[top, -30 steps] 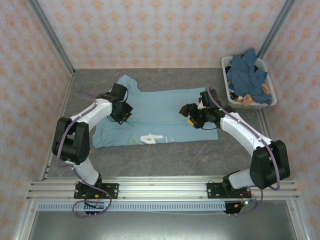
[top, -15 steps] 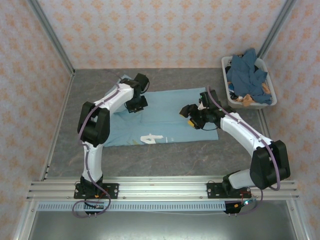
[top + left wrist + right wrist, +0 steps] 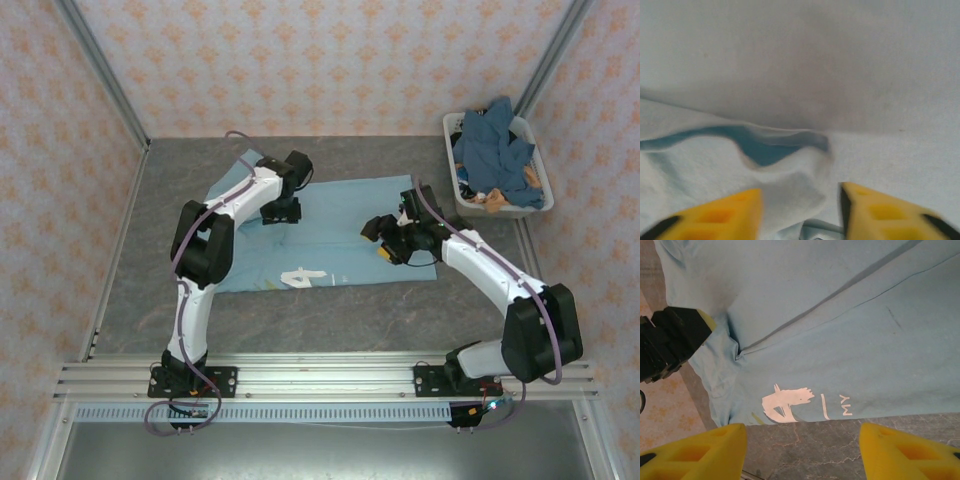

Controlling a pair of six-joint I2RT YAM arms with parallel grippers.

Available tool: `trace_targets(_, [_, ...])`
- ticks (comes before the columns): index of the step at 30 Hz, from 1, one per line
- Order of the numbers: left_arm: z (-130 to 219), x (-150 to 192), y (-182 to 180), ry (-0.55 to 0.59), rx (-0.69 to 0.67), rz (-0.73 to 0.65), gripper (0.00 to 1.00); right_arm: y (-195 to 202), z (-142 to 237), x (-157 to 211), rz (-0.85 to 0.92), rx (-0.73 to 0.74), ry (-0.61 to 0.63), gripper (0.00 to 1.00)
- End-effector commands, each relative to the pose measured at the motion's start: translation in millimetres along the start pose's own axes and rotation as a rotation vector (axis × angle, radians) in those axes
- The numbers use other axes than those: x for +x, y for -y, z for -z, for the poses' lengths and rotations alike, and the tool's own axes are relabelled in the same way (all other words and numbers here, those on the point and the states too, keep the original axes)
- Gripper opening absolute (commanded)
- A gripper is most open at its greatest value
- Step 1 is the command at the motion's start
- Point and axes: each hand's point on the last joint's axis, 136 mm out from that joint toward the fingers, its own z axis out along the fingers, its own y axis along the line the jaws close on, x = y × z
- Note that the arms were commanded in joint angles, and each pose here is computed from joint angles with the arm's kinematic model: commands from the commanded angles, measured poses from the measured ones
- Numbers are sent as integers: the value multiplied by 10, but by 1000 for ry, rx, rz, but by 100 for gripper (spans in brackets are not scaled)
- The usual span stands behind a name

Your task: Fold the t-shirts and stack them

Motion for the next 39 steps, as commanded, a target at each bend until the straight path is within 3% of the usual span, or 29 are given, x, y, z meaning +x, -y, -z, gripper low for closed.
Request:
trace_targets(1, [481,-197,-180,143,36,69,57,18,50,22,-10,2,9,61])
trace_targets(5, [484,-141,-563,127,193,414,67,-54,29,44,-5,-36,-8,62])
trace_targets(9, [309,-184,-814,107,347,696,72,-240,17,70,34,-114,-34,64])
trace_targets(14, [155,-348,-774,63,443,854,76,-462,-51,157,107,-144,-72,66])
trace_targets(19, [-105,-264,-723,-39,405,962,76,-545,-133,139,109,-143,-76,66])
trace_targets(22, [-252,-226,-756,-72,339,972,76,-563,-142,116,111,-138,-73,66])
trace_targets(29, [-324,-456,-976,-14,207,890,68,-510,-184,119,105,-117,-81,66])
trace_targets(35, [-438,-648,-954,-15,187,820,60,-475,-215,117,97,-104,-85,66])
trace_targets(39, [-416,-881,-854,13,245,762,55,-491,-224,96,97,-103,-81,65])
